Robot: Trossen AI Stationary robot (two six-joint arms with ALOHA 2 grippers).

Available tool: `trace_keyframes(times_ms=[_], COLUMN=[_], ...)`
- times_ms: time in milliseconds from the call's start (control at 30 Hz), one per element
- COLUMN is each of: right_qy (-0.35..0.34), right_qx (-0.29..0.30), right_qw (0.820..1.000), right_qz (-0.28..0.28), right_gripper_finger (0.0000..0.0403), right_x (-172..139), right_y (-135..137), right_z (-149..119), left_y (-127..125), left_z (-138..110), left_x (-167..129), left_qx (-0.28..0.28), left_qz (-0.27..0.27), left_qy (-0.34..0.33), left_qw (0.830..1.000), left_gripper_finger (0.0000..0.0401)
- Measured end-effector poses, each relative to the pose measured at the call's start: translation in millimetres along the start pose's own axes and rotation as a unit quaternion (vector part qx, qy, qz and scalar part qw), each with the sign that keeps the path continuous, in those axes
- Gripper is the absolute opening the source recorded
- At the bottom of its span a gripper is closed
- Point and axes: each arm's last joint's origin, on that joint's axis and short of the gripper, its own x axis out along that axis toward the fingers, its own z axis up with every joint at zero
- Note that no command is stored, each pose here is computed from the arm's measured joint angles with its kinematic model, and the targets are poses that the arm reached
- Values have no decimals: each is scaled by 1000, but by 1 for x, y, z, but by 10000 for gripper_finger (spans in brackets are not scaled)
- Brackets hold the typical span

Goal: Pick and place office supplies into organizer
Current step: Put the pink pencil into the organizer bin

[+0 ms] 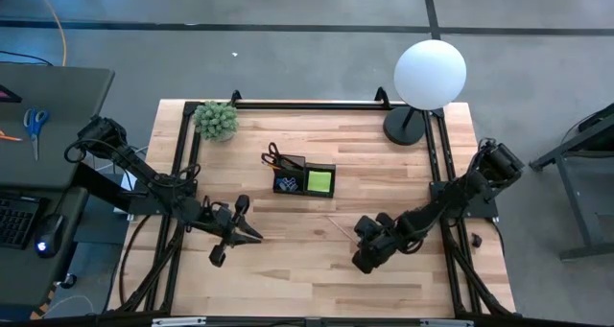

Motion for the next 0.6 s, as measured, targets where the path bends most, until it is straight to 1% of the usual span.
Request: trace_keyframes(times_ms=[133, 233, 333, 433, 500, 567, 600], right_qy=[-3, -9, -18, -5, 4, 6, 8], right_qx=[3, -4, -12, -16, -17, -19, -20], right_qw=[1000, 1000, 1000, 999, 999, 999, 1000], right_qz=[-1, 7, 21, 34, 33, 26, 23], right_gripper_finger=[2, 1, 1, 1, 1, 1, 1], right_x=[1, 1, 1, 2, 2, 2, 2], right_y=[-1, 0, 3, 4, 3, 1, 1], right_z=[4, 6, 8, 9, 10, 9, 9], left_y=[-1, -6, -12, -19, -26, -33, -36], left_z=[4, 9, 12, 15, 17, 22, 25], left_x=[0, 6, 18, 39, 57, 75, 84], left_qx=[-22, -27, -12, 0, 22, 63, 81], left_qz=[-10, -38, -58, -57, -53, -45, -33], left_qy=[-16, -34, -41, -34, -16, 33, 71], left_qw=[1000, 998, 997, 998, 998, 996, 994], left_gripper_finger=[35, 35, 35, 35, 35, 35, 35])
